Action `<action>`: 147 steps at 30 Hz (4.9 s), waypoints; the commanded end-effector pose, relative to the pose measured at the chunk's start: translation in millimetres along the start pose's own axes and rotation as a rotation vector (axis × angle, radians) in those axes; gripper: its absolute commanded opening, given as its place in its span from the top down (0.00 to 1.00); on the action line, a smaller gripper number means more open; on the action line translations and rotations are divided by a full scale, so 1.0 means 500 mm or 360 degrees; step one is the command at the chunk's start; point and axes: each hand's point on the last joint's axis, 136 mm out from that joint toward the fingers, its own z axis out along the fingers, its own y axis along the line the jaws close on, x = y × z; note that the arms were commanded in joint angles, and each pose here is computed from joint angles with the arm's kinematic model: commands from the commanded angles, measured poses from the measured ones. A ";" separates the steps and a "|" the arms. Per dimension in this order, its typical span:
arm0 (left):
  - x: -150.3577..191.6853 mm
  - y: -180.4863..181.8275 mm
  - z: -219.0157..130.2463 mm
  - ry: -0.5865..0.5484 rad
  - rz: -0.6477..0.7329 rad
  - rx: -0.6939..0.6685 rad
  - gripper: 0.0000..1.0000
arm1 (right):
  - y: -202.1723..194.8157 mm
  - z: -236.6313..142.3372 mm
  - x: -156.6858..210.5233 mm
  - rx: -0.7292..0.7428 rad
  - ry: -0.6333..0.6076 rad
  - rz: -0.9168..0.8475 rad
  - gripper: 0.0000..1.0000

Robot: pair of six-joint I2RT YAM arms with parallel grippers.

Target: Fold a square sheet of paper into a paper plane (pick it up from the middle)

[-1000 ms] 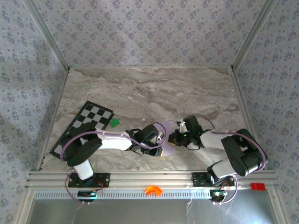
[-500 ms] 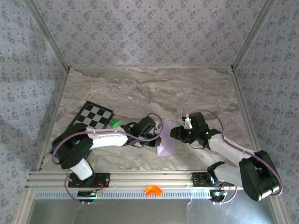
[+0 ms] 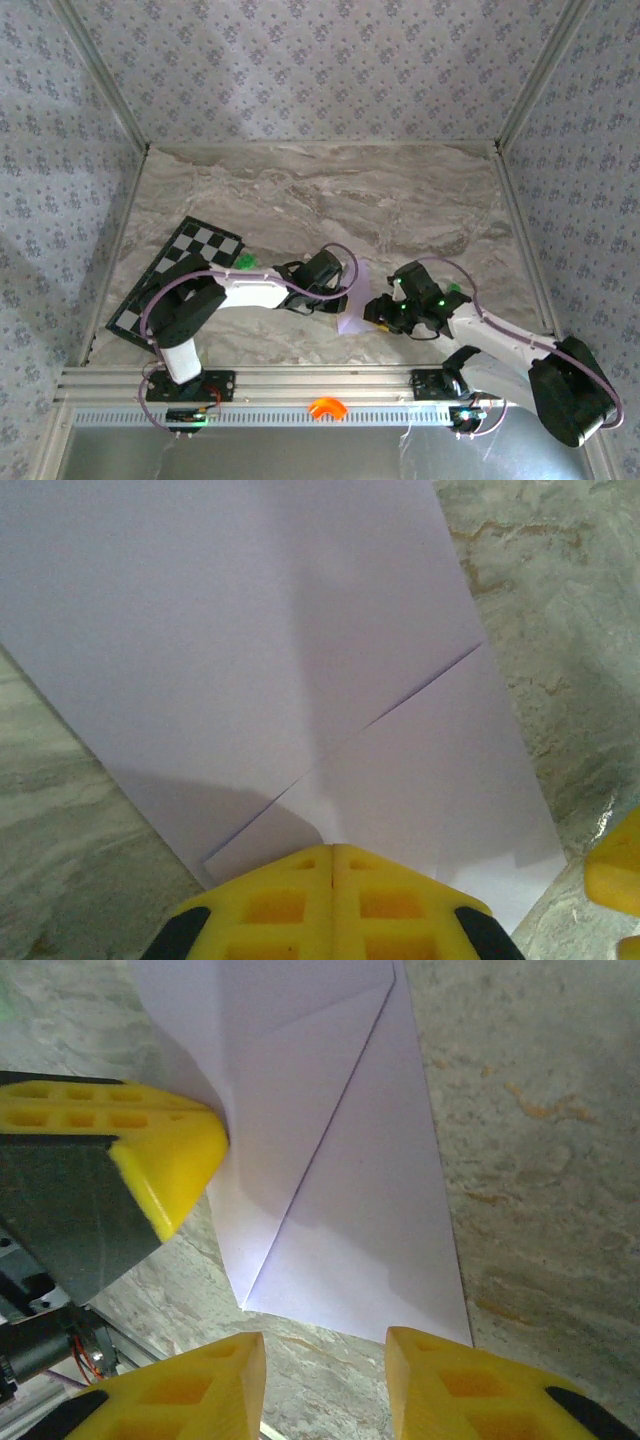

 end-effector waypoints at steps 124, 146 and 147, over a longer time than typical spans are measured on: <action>0.003 0.266 -0.532 -0.1249 -0.0611 -0.0407 0.48 | 0.277 0.165 -0.089 0.0770 -0.0119 -0.1283 0.83; -0.045 0.141 -0.273 -0.0468 -0.0518 -0.0072 0.64 | 0.184 0.078 -0.170 -0.0271 0.0096 -0.0495 0.88; -0.050 0.135 -0.263 -0.0465 -0.0527 -0.0050 0.64 | 0.181 0.084 -0.170 -0.0273 0.0112 -0.0488 0.90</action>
